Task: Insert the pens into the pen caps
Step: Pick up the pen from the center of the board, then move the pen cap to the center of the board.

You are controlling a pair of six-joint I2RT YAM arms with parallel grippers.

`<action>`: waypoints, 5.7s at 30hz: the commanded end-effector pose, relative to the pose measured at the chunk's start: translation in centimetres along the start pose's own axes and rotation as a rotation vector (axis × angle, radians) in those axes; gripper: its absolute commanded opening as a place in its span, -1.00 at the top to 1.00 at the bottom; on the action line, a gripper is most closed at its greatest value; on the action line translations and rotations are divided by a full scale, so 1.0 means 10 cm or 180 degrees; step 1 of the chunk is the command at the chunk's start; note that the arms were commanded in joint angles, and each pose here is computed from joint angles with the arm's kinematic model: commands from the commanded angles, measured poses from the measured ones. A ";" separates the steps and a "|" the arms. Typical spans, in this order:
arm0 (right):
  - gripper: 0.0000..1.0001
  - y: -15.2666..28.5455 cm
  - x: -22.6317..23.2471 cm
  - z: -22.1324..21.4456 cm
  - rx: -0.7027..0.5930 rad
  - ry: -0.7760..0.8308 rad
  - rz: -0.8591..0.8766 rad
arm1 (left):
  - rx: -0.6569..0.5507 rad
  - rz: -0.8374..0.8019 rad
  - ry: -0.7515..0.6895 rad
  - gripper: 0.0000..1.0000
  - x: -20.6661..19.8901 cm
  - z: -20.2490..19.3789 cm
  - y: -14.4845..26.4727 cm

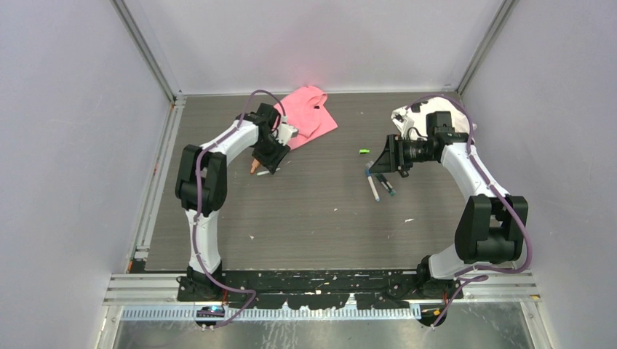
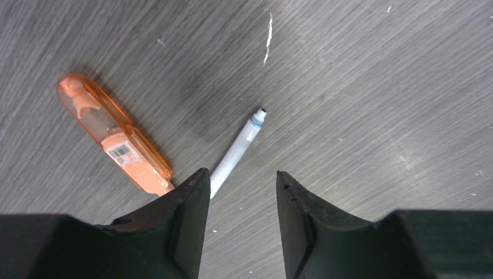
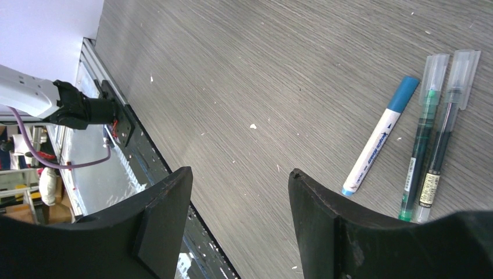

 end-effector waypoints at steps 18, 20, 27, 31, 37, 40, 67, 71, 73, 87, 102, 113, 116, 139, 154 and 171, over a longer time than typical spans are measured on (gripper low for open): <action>-0.35 0.00 0.06 0.09 -0.0105 0.0043 0.0123 | 0.0247 -0.0095 0.0163 0.49 0.04 -0.19 -0.16; -0.35 0.00 0.06 0.08 -0.0103 0.0038 0.0131 | 0.0241 -0.0036 0.0226 0.50 0.03 -0.23 -0.18; -0.35 0.01 0.08 0.08 -0.0118 0.0053 0.0155 | 0.0045 0.0114 0.0430 0.90 -0.12 -0.33 -0.19; -0.35 0.02 0.12 0.06 -0.0128 0.0064 0.0167 | -0.0341 0.0062 0.0629 0.99 -0.28 -0.21 -0.04; -0.35 0.03 0.17 0.03 -0.0157 0.0079 0.0233 | -0.1460 -0.0373 0.1207 0.99 -0.61 0.22 0.60; -0.35 0.03 0.22 0.02 -0.0193 0.0061 0.0320 | -0.2147 -0.0951 0.1647 0.99 -0.87 0.42 0.96; -0.12 -0.42 -1.04 0.52 0.1156 0.3454 0.0557 | -0.2477 -0.1104 0.1892 0.98 -1.39 -0.24 1.13; -0.17 -0.63 -1.27 0.58 0.1204 0.3770 0.0452 | -0.2483 -0.1063 0.1898 0.99 -1.38 -0.25 1.12; -0.17 -0.72 -1.31 0.60 0.1238 0.3828 0.0473 | -0.2457 -0.1059 0.1886 0.99 -1.37 -0.23 1.11; -0.14 -1.07 -1.61 0.62 0.1520 0.3817 0.0313 | -0.2390 -0.1036 0.1864 0.99 -1.36 -0.18 1.09; -0.20 -1.12 -1.55 0.81 0.1357 0.4374 0.0377 | -0.2365 -0.1041 0.1878 0.99 -1.37 -0.20 1.07; -0.16 -1.25 -1.59 0.78 0.1514 0.4596 0.0472 | -0.2328 -0.1058 0.1893 0.99 -1.37 -0.18 1.02; -0.13 -1.30 -1.62 0.76 0.1561 0.4600 0.0474 | -0.2303 -0.1093 0.1894 0.99 -1.39 -0.17 1.00; 0.78 -1.40 -1.62 0.65 0.1795 0.4526 0.0518 | -0.2337 -0.1135 0.1901 0.99 -1.40 -0.17 1.03; 0.84 -1.68 -0.71 0.37 0.1362 0.3501 0.0091 | -0.2486 -0.1064 0.2064 0.99 -1.37 -0.29 1.10; 0.51 -2.41 0.15 0.17 0.0701 0.1794 -0.1219 | -0.2994 -0.0719 0.2564 0.99 -1.18 -0.70 1.30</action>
Point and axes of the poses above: each gripper's point midway between its finger pads, its own y axis back along the fingers, its own x axis along the line the jaws close on, z = x × y, the point moved 2 cm from there along y, back along the fingers, and after that the axes turned 4 degrees about y, right-handed, at the moved point
